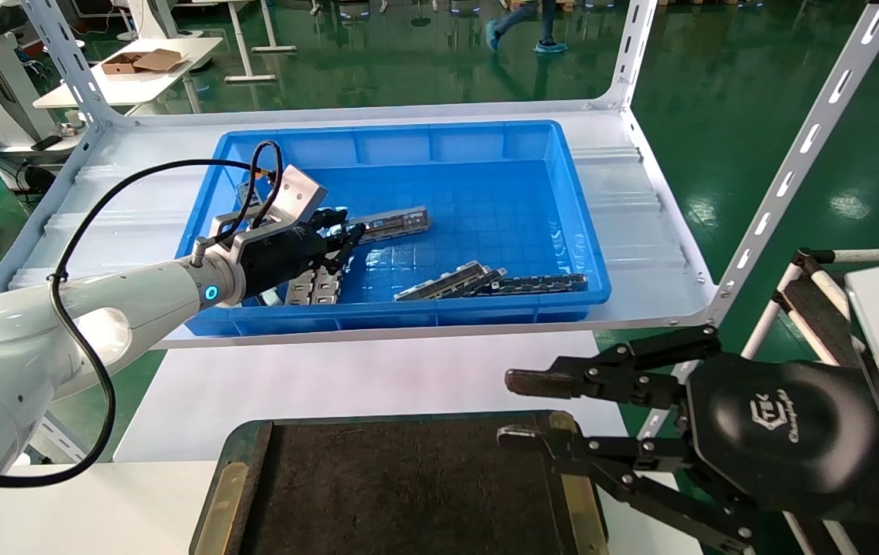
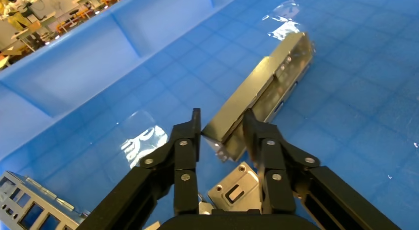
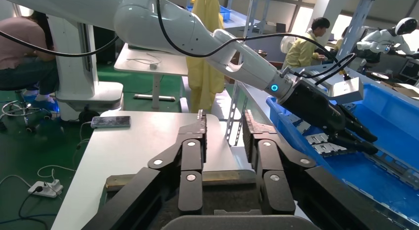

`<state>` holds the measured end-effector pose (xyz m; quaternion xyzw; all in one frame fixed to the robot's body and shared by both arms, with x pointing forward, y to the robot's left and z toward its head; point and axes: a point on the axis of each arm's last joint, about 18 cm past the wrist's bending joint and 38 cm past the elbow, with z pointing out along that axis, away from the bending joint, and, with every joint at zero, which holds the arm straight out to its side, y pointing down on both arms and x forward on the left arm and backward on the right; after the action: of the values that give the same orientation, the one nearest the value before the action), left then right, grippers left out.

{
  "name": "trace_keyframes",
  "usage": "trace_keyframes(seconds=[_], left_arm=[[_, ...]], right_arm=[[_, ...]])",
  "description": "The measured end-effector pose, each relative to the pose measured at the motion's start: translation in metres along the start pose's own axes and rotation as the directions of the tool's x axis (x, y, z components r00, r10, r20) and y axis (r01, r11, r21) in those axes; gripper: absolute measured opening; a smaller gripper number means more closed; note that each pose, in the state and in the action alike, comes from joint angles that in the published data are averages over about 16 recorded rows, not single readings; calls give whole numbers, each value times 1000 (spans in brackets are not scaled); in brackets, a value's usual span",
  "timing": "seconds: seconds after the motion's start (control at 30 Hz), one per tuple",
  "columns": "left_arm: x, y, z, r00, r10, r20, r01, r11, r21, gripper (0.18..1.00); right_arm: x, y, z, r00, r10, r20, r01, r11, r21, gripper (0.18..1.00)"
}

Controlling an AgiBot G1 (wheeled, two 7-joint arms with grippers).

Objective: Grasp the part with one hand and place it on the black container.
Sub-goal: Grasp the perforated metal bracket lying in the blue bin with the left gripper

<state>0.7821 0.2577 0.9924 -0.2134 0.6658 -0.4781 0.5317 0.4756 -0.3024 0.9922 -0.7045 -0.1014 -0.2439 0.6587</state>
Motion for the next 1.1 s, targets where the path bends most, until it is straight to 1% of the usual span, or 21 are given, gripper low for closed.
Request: trace_keyframes(seconds=[0.07, 0.13, 0.27, 0.33, 0.53, 0.7, 0.8, 0.9, 1.0, 1.1], left_arm=[[0, 0, 0, 1000, -1, -1, 1, 1000, 1, 430], [0, -1, 0, 1000, -1, -2, 1, 1000, 4, 400], [0, -6, 0, 1000, -8, -5, 8, 1000, 16, 331], [-1, -10, 0, 1000, -15, -6, 15, 1000, 26, 315], [-3, -26, -2, 998, -58, -23, 59, 995, 80, 277], [-2, -42, -9, 990, -114, -87, 126, 981, 148, 268], [1, -50, -18, 975, -151, -162, 181, 965, 189, 267], [7, -54, -30, 951, -182, -249, 237, 947, 216, 266], [14, -52, -44, 918, -205, -341, 291, 930, 224, 265], [23, -46, -59, 874, -227, -429, 342, 915, 213, 264]], right_arm=[[0, 0, 0, 1000, 0, 0, 0, 1000, 0, 409], [0, 0, 0, 1000, 0, 0, 0, 1000, 0, 365], [0, 0, 0, 1000, 0, 0, 0, 1000, 0, 307], [0, 0, 0, 1000, 0, 0, 0, 1000, 0, 275], [0, 0, 0, 1000, 0, 0, 0, 1000, 0, 221], [0, 0, 0, 1000, 0, 0, 0, 1000, 0, 201], [0, 0, 0, 1000, 0, 0, 0, 1000, 0, 195], [0, 0, 0, 1000, 0, 0, 0, 1000, 0, 192], [0, 0, 0, 1000, 0, 0, 0, 1000, 0, 191], [0, 0, 0, 1000, 0, 0, 0, 1000, 0, 191]])
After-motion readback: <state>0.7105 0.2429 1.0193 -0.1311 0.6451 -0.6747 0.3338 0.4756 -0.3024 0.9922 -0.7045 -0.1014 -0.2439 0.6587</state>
